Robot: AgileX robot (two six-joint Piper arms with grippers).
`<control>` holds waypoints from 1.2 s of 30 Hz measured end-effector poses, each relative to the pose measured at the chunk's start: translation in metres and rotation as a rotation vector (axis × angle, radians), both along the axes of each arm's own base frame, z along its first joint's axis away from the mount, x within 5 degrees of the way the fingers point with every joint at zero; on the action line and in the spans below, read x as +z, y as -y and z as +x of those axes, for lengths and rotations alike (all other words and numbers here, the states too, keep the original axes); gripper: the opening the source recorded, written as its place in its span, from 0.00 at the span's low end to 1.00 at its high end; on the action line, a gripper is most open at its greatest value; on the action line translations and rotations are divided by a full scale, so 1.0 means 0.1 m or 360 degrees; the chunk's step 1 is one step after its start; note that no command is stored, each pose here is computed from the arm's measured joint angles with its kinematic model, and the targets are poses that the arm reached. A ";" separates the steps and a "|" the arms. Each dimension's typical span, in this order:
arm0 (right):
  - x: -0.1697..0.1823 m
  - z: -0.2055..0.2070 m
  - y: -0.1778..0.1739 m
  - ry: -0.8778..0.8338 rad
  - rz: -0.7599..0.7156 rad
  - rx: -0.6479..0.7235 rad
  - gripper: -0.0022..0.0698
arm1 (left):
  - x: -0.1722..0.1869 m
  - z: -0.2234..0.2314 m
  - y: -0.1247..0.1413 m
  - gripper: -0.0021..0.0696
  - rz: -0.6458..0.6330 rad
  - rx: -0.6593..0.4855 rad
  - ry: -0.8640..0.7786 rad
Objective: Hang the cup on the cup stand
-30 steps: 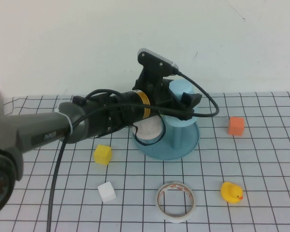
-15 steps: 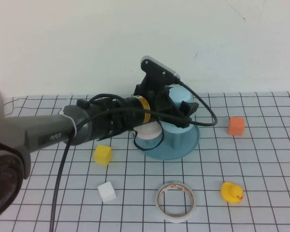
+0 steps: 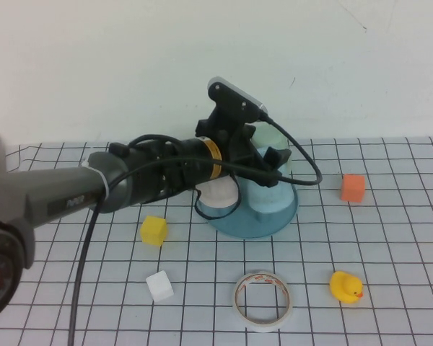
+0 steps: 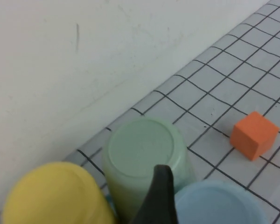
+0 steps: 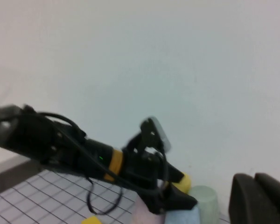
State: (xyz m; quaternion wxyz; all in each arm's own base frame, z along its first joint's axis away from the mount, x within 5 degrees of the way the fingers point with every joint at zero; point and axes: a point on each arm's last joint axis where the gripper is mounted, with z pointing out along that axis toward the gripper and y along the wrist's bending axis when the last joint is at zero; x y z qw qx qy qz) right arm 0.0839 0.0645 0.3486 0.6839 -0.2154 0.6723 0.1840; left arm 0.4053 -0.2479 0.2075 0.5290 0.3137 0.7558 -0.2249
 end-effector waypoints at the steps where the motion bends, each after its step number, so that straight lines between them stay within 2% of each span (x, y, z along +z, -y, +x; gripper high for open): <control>1: -0.01 0.01 0.01 0.0006 -0.0023 -0.0016 0.03 | 0.04 -0.01 -0.01 0.85 0.0018 0.0001 0.0015; 5: -0.03 0.01 0.01 0.0032 -0.0090 -0.0031 0.03 | 0.29 -0.06 -0.04 0.85 0.0019 -0.0009 0.0096; 7: -0.03 0.00 -0.01 0.0065 -0.0127 0.0005 0.03 | 0.49 -0.11 -0.07 0.80 0.0002 -0.0015 0.0162; 10: -0.14 -0.01 -0.06 0.0186 -0.0355 0.0080 0.03 | 0.81 -0.20 -0.15 0.64 0.0016 0.0020 0.0269; 12: -0.26 0.00 -0.05 0.0280 -0.0599 0.0064 0.03 | 1.03 -0.27 -0.23 0.51 0.0065 0.0070 0.0351; 14: -0.34 0.05 0.02 0.0327 -0.0860 -0.0069 0.03 | 1.29 -0.36 -0.35 0.36 0.0148 0.0152 0.0455; 17: -0.40 0.14 0.26 0.0210 -0.1132 -0.0465 0.03 | 1.67 -0.52 -0.59 0.14 0.0256 0.0373 0.0570; 18: -0.40 0.15 0.35 0.0150 -0.1189 -0.0607 0.03 | 1.81 -0.59 -0.69 0.10 0.0261 0.0468 0.0589; 20: -0.38 0.15 0.46 0.0088 -0.1225 -0.0755 0.03 | 2.03 -0.75 -0.89 0.06 0.0255 0.0651 0.0598; 22: -0.34 0.13 0.53 0.0065 -0.1188 -0.0820 0.03 | 2.23 -0.95 -1.08 0.04 0.0224 0.0791 0.0608; 25: -0.27 0.11 0.57 0.0037 -0.1054 -0.0866 0.03 | 2.42 -1.23 -1.28 0.03 0.0142 0.0902 0.0610; 28: -0.22 0.10 0.52 0.0042 -0.0777 -0.0773 0.03 | 2.54 -1.53 -1.45 0.03 -0.0008 0.0943 0.0570; 31: -0.16 0.06 0.30 0.0085 -0.0403 -0.0405 0.03 | 2.53 -1.80 -1.56 0.03 -0.0157 0.0913 0.0511; 33: -0.11 -0.01 0.10 0.0082 -0.0165 -0.0077 0.03 | 2.49 -1.95 -1.62 0.03 -0.0204 0.0895 0.0498; 36: -0.08 -0.13 -0.16 0.0048 0.0008 0.0359 0.03 | 2.38 -2.17 -1.73 0.03 -0.0228 0.0887 0.0480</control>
